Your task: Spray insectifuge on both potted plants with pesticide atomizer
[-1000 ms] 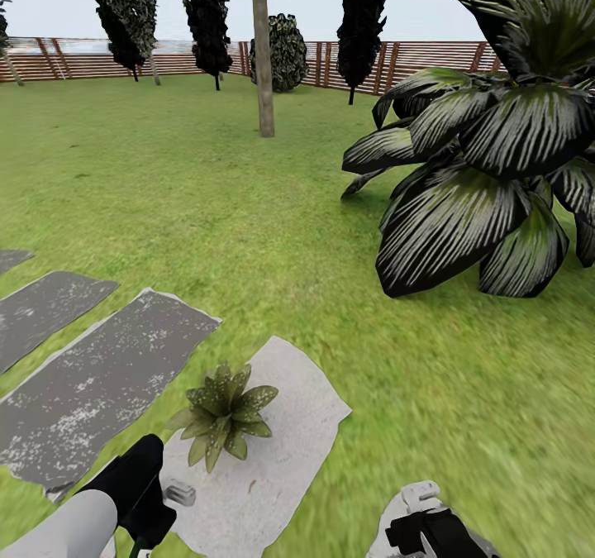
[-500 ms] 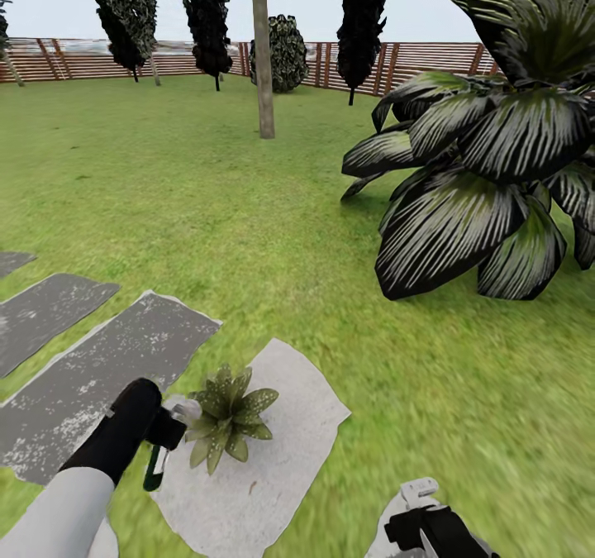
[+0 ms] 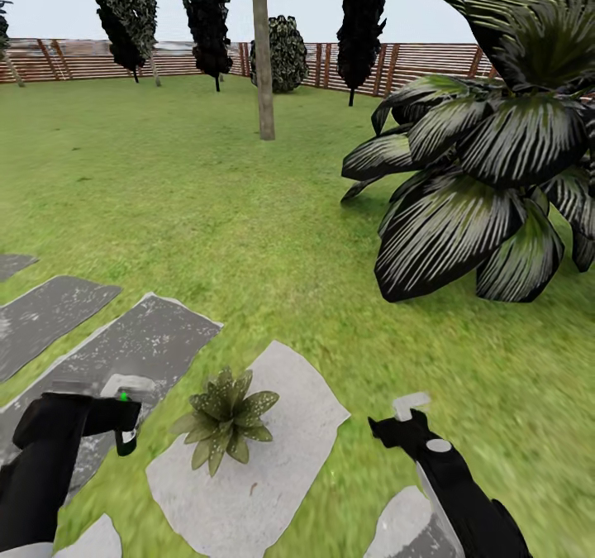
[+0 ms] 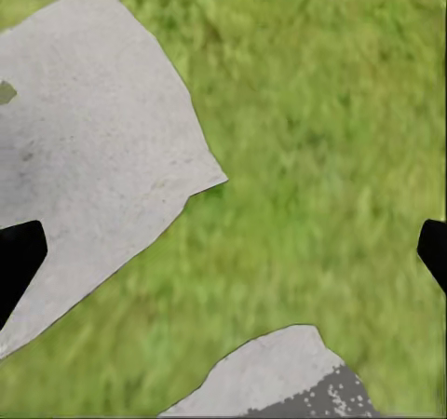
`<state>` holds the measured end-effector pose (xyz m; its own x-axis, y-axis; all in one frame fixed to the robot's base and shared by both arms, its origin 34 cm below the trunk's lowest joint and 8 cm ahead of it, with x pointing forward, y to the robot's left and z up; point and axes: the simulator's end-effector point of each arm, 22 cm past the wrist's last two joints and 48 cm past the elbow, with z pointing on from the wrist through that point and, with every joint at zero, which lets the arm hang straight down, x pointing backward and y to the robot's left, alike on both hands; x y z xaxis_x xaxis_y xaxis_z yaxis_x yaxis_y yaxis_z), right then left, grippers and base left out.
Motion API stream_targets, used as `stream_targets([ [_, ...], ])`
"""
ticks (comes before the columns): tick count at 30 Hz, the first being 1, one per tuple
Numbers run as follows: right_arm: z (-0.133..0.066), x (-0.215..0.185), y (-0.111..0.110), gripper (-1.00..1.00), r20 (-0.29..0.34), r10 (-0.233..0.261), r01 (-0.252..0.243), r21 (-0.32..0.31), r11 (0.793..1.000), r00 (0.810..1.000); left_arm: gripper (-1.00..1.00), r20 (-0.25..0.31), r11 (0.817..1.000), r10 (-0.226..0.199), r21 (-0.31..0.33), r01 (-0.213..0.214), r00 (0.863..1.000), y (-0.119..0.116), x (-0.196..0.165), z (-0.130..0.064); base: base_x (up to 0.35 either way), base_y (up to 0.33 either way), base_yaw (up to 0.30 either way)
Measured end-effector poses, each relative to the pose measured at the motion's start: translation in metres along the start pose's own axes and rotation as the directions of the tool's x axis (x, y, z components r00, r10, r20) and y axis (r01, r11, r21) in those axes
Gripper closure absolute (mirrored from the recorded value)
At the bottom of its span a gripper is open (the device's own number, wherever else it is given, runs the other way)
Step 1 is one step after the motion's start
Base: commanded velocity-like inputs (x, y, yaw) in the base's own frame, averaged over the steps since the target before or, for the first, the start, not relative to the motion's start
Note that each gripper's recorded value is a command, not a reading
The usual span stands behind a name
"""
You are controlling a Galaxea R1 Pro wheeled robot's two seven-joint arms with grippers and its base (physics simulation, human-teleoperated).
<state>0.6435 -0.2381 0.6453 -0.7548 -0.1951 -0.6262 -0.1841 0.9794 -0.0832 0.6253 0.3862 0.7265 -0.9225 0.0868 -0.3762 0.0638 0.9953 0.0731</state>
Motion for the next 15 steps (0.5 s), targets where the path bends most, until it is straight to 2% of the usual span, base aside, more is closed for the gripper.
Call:
stream_targets([
  [2, -0.013, -0.035, -0.003, -1.00, 0.075, -0.002, 0.002, 0.006, 1.000, 0.997, 1.00, -0.055, 1.000, 0.005, 0.002, -0.005, 0.998, -0.003, 0.035, 0.002, 0.000, 0.000, 0.000],
  [5, -0.023, -0.056, -0.004, -1.00, 0.113, -0.003, 0.002, 0.008, 1.000, 0.994, 1.00, -0.073, 1.000, 0.005, 0.007, -0.005, 0.997, -0.005, 0.045, -0.001, 0.000, 0.000, 0.000],
  [9, -0.029, -0.063, -0.005, -1.00, 0.120, -0.004, 0.003, 0.009, 1.000, 0.993, 1.00, -0.074, 1.000, 0.008, 0.016, -0.007, 0.997, -0.009, 0.045, -0.006, 0.000, 0.000, 0.000],
  [11, -0.032, -0.066, -0.006, -1.00, 0.123, -0.004, 0.003, 0.012, 1.000, 0.992, 1.00, -0.066, 0.999, 0.003, 0.042, 0.000, 0.998, -0.023, 0.042, -0.008, 0.000, 0.000, 0.000],
  [15, -0.039, -0.073, -0.008, -1.00, 0.132, -0.005, 0.003, 0.017, 1.000, 0.991, 1.00, -0.032, 0.998, 0.029, 0.065, -0.027, 0.999, -0.037, 0.031, -0.013, 0.000, 0.000, 0.000],
])
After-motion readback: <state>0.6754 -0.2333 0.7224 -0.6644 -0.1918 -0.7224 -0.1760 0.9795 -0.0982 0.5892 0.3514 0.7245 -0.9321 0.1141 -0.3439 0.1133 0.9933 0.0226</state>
